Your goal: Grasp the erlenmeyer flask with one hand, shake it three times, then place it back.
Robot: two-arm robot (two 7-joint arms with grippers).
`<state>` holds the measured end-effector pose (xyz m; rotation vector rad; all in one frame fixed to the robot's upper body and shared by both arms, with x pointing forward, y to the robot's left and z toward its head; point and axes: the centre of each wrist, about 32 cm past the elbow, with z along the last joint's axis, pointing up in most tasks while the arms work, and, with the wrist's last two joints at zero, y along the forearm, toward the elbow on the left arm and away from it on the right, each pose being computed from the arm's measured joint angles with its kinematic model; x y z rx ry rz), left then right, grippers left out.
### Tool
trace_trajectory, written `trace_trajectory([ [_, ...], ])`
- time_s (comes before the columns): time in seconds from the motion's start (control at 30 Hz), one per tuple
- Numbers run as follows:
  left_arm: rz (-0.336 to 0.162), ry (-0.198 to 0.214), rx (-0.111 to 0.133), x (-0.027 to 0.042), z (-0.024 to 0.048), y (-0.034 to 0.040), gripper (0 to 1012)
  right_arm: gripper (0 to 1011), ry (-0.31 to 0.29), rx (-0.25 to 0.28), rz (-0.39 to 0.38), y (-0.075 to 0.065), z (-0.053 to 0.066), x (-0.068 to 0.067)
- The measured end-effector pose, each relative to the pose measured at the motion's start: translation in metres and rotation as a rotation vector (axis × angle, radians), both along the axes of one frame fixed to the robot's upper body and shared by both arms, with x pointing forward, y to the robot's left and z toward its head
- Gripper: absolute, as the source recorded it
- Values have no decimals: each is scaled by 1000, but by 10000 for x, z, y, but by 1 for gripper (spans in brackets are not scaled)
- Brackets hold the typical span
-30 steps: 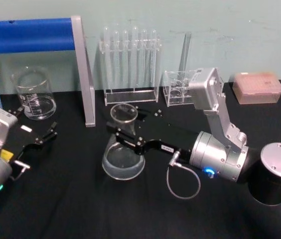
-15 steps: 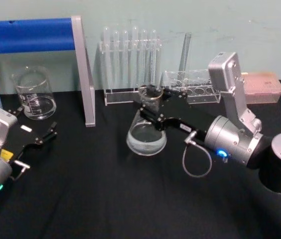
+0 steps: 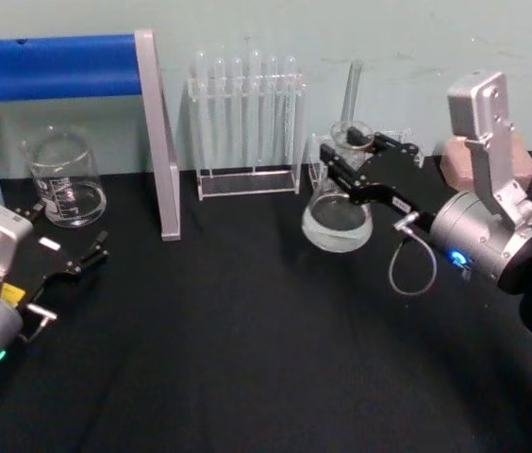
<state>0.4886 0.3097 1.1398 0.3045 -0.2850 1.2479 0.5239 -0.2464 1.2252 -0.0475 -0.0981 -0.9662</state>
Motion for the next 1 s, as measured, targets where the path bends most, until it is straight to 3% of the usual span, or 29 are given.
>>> trace_trajectory([
  [0.53, 0, 0, 0, 0, 0, 0, 1001, 450, -12, -15, -80, -140, 6, 39],
  [1.0, 0, 0, 0, 0, 0, 0, 1001, 449, -1, -10, -15, -31, -2, 1],
])
